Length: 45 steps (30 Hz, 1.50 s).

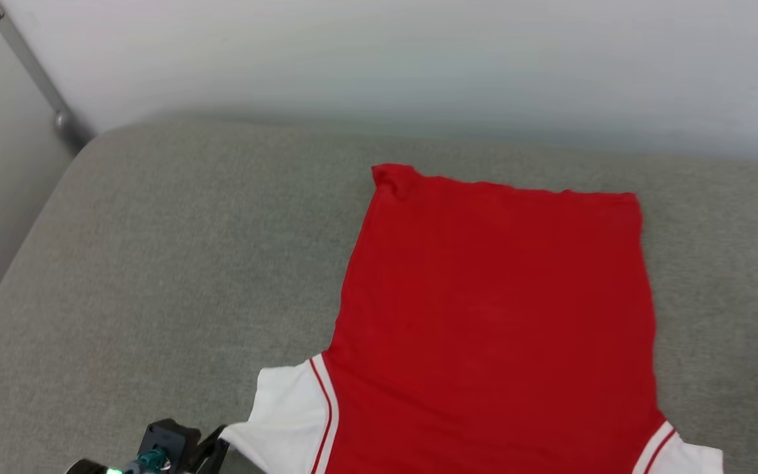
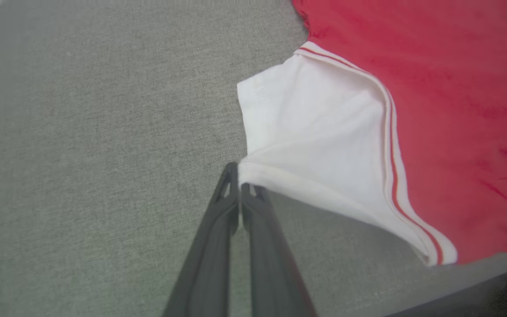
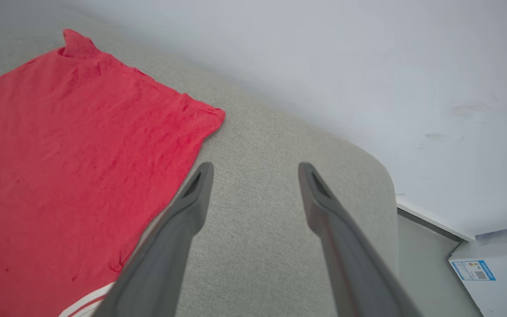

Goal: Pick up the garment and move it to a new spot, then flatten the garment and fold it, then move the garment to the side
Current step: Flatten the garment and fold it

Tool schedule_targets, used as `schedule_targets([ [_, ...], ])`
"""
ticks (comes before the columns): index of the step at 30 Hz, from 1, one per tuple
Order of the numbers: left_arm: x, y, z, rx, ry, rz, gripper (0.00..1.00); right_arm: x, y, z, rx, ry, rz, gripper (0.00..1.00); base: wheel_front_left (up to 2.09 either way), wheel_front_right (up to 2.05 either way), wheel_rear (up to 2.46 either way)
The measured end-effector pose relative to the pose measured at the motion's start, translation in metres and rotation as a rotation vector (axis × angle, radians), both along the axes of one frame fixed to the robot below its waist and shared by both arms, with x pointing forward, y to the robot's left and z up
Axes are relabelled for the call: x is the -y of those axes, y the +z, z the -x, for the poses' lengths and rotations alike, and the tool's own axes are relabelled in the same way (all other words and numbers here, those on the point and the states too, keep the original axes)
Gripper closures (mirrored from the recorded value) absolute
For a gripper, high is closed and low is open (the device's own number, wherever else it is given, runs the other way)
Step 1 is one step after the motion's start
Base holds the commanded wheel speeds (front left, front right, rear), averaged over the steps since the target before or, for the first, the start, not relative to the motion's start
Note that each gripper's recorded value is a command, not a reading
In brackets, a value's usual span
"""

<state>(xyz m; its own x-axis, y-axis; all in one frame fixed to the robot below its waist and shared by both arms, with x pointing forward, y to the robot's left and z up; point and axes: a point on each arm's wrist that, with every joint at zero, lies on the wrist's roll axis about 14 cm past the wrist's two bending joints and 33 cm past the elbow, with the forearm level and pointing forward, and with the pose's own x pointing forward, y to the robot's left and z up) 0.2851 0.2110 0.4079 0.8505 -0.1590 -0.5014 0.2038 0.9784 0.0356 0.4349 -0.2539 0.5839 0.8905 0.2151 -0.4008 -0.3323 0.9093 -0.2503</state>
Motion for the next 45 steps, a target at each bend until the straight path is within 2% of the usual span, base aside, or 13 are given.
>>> schedule_targets([
  [6,0.001,0.000,-0.016,0.008,0.010,-0.003,1.00,-0.021,-0.007,-0.060,-0.167,0.042,0.109,0.00,0.00,0.00,0.00],
  [11,0.001,-0.006,-0.029,0.005,0.038,0.015,1.00,-0.042,-0.050,-0.097,-0.364,0.064,0.237,0.00,0.00,0.00,0.00],
  [17,-0.003,-0.015,-0.040,-0.009,0.076,0.011,1.00,-0.067,-0.098,-0.142,-0.522,0.055,0.219,0.00,0.00,0.00,0.00],
  [22,-0.005,-0.021,-0.044,-0.021,0.115,0.020,1.00,-0.072,-0.153,-0.158,-0.682,0.028,0.215,0.00,0.00,0.00,0.00],
  [27,-0.005,-0.027,-0.045,-0.035,0.150,0.026,1.00,-0.080,-0.208,-0.154,-0.817,0.031,0.204,0.00,0.00,0.00,0.00],
  [32,-0.008,-0.029,-0.048,-0.033,0.165,0.020,1.00,-0.088,-0.232,-0.155,-0.839,0.046,0.167,0.00,0.00,0.00,0.00],
  [33,-0.007,-0.029,-0.049,-0.032,0.163,0.023,1.00,-0.089,-0.231,-0.156,-0.829,0.050,0.169,0.57,0.00,0.00,0.00],
  [34,-0.005,-0.029,-0.050,-0.030,0.162,0.027,1.00,-0.089,-0.231,-0.156,-0.821,0.053,0.170,1.00,0.00,0.00,0.00],
  [41,-0.004,-0.022,-0.052,0.003,0.154,0.029,1.00,-0.094,-0.209,-0.156,-0.737,0.073,0.170,1.00,0.00,0.00,0.00],
  [45,-0.006,-0.014,-0.046,0.027,0.155,0.029,1.00,-0.097,-0.178,-0.154,-0.646,0.098,0.171,1.00,0.00,0.00,0.00],
])
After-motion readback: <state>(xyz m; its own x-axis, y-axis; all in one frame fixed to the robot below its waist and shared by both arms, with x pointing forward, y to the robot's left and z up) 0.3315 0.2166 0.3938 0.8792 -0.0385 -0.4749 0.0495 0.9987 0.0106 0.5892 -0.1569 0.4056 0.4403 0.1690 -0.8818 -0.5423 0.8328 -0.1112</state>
